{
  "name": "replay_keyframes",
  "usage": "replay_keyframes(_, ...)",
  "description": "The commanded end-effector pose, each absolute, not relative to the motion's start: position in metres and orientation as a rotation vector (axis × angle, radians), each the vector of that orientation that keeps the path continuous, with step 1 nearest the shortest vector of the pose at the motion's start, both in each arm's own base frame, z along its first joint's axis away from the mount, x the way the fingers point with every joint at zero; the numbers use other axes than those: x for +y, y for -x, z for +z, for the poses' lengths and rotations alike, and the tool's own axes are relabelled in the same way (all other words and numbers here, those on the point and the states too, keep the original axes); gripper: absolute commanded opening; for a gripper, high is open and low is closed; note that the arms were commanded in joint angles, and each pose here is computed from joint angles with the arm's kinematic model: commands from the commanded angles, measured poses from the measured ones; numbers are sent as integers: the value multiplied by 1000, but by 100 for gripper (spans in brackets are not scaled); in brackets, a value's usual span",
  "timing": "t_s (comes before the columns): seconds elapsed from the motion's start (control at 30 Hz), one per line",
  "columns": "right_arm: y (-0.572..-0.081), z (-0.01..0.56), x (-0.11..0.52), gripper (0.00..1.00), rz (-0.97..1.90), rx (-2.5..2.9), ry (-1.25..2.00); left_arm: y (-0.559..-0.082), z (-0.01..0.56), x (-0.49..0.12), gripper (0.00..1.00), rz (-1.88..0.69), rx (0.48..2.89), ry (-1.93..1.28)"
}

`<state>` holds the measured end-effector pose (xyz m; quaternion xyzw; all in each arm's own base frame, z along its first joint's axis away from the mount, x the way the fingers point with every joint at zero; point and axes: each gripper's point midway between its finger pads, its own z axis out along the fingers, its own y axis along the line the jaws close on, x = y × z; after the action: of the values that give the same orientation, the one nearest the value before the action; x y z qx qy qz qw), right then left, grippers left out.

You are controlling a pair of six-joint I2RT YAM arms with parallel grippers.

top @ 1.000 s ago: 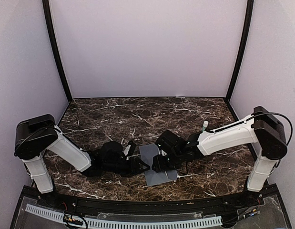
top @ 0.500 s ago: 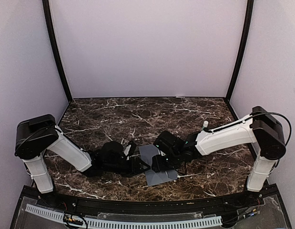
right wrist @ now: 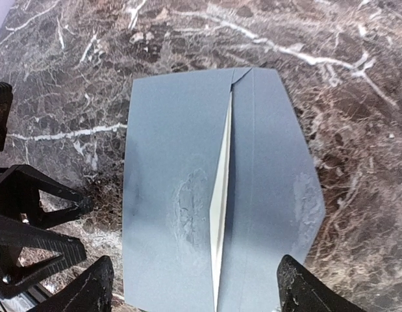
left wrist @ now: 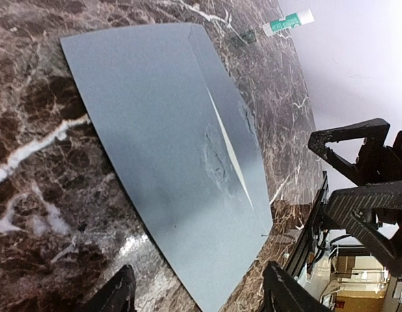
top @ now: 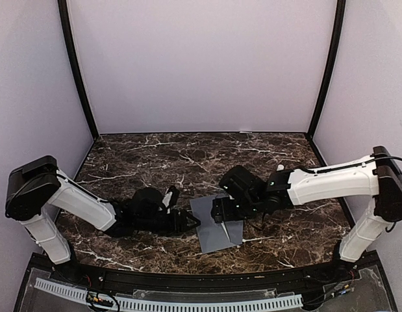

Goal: Place the letter into the envelope and seal it
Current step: Place the letter in the envelope, then pick up the solid glue from the center of the board.

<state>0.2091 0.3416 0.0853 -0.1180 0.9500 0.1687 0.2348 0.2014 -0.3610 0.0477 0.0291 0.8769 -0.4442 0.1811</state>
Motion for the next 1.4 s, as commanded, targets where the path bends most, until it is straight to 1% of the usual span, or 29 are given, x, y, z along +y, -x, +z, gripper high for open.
replay_keyframes(0.0, -224, 114, 305, 85, 361, 2514, 193, -220, 65, -334, 66, -1073, 2448, -120)
replay_keyframes(0.03, -227, 121, 297, 87, 349, 2493, 173, -227, 83, -333, 67, -1047, 2400, -160)
replay_keyframes(0.07, -229, 128, 288, 88, 339, 2476, 152, -232, 80, -321, 68, -961, 2423, -153)
replay_keyframes(0.1, -232, 134, 280, 88, 332, 2461, 135, -239, 101, -321, 69, -945, 2367, -207)
replay_keyframes(0.13, -235, 141, 271, 88, 325, 2444, 120, -244, 103, -310, 71, -901, 2385, -211)
replay_keyframes(0.17, -239, 147, 261, 88, 313, 2430, 111, -250, 126, -312, 72, -911, 2330, -272)
replay_keyframes(0.2, -242, 153, 252, 89, 300, 2414, 104, -257, 131, -299, 73, -874, 2342, -268)
replay_keyframes(0.27, -249, 164, 232, 89, 260, 2385, 92, -277, 163, -288, 74, -850, 2300, -311)
replay_keyframes(0.3, -254, 168, 221, 89, 233, 2379, 83, -283, 164, -275, 75, -815, 2320, -341)
replay_keyframes(0.33, -258, 172, 211, 90, 203, 2374, 79, -293, 183, -273, 77, -823, 2285, -348)
replay_keyframes(0.37, -263, 177, 202, 90, 177, 2368, 71, -300, 185, -260, 78, -822, 2302, -361)
replay_keyframes(0.4, -268, 179, 193, 90, 143, 2367, 66, -309, 201, -256, 79, -833, 2273, -359)
replay_keyframes(0.47, -278, 184, 175, 89, 89, 2368, 45, -328, 212, -234, 79, -840, 2266, -337)
replay_keyframes(0.53, -291, 184, 158, 89, 45, 2376, 23, -347, 218, -206, 79, -794, 2245, -315)
replay_keyframes(0.63, -309, 179, 138, 89, 20, 2403, 3, -373, 224, -156, 79, -742, 2199, -197)
replay_keyframes(0.73, -330, 171, 123, 88, 21, 2425, 0, -378, 226, -120, 79, -766, 2144, -82)
replay_keyframes(0.8, -344, 163, 115, 88, 28, 2444, -5, -380, 235, -98, 79, -708, 2097, -31)
replay_keyframes(0.93, -369, 146, 112, 82, 67, 2474, 8, -375, 252, -70, 79, -502, 2040, -26)
replay_keyframes(1.0, -381, 136, 115, 81, 79, 2493, 28, -371, 253, -62, 79, -436, 2040, -19)
replay_keyframes(1.1, -396, 125, 118, 81, 66, 2503, 44, -369, 256, -59, 79, -407, 2031, -22)
replay_keyframes(1.17, -404, 117, 122, 79, 72, 2513, 55, -368, 255, -59, 79, -408, 2031, -27)
replay_keyframes(1.23, -411, 111, 126, 74, 81, 2524, 62, -369, 253, -59, 79, -410, 2038, -27)
replay_keyframes(1.27, -413, 107, 128, 68, 84, 2529, 63, -369, 252, -60, 79, -415, 2040, -29)
replay_keyframes(1.37, -418, 98, 125, 59, 53, 2540, 50, -370, 250, -62, 79, -427, 2049, -32)
